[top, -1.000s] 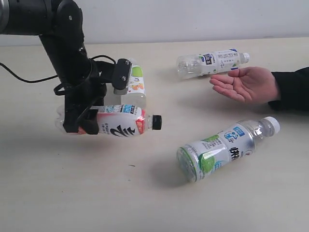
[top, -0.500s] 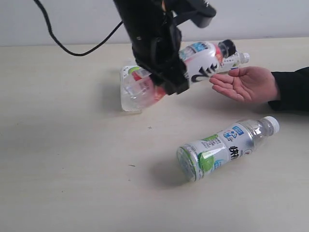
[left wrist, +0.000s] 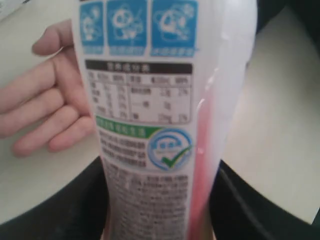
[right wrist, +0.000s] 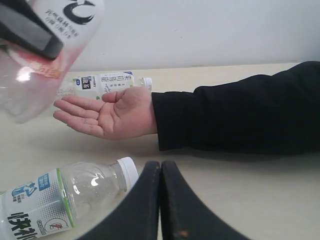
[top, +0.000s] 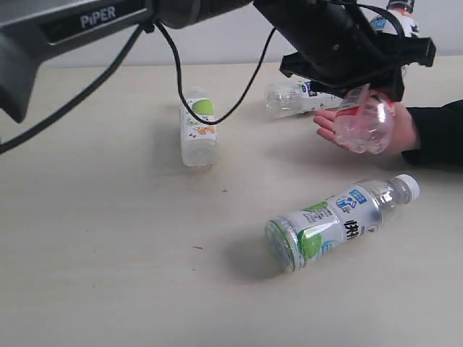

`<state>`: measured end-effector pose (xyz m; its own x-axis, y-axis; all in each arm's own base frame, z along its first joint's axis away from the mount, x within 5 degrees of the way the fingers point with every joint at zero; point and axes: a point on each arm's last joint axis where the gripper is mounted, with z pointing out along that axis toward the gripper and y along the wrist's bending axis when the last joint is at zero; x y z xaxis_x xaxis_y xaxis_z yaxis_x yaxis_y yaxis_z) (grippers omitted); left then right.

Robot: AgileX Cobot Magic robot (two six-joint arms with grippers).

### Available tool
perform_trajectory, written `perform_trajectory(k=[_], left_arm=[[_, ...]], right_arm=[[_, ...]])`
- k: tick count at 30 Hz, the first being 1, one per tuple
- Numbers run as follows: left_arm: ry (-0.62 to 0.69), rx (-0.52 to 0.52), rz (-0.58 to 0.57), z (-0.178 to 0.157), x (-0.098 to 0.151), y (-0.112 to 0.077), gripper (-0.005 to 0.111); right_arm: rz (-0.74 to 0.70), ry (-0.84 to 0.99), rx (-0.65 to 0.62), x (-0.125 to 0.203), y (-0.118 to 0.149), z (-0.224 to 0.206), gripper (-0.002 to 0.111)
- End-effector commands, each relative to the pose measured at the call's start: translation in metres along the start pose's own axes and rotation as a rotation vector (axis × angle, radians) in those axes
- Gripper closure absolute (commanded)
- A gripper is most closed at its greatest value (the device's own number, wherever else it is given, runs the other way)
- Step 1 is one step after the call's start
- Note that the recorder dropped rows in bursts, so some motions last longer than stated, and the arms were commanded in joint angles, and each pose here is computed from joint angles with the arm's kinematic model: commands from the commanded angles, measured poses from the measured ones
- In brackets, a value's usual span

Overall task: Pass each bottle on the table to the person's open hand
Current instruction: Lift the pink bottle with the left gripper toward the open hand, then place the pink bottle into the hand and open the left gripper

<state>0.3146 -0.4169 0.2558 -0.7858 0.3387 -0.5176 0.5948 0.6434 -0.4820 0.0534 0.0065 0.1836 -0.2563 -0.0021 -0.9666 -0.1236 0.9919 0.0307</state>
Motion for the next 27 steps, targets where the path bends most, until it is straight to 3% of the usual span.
perform_trajectory(k=[1,8,17,20,27], left_arm=[[-0.143,0.078,-0.206,0.02,-0.011,0.008,0.107],[-0.129,0.199,-0.503,0.058,-0.006,0.037,0.107],[-0.055,0.237,-0.584,0.084,0.007,0.061,0.106],[-0.052,0.249,-0.577,0.085,0.008,0.06,0.095],[-0.034,0.258,-0.559,0.085,0.009,0.059,0.052]], right_arm=[[-0.001,-0.007,0.006,0.001,0.0,0.0,0.108],[-0.001,-0.007,0.006,0.001,0.0,0.0,0.108],[-0.001,-0.007,0.006,0.001,0.0,0.0,0.108],[-0.001,-0.007,0.006,0.001,0.0,0.0,0.108],[-0.001,-0.007,0.006,0.001,0.0,0.0,0.108]])
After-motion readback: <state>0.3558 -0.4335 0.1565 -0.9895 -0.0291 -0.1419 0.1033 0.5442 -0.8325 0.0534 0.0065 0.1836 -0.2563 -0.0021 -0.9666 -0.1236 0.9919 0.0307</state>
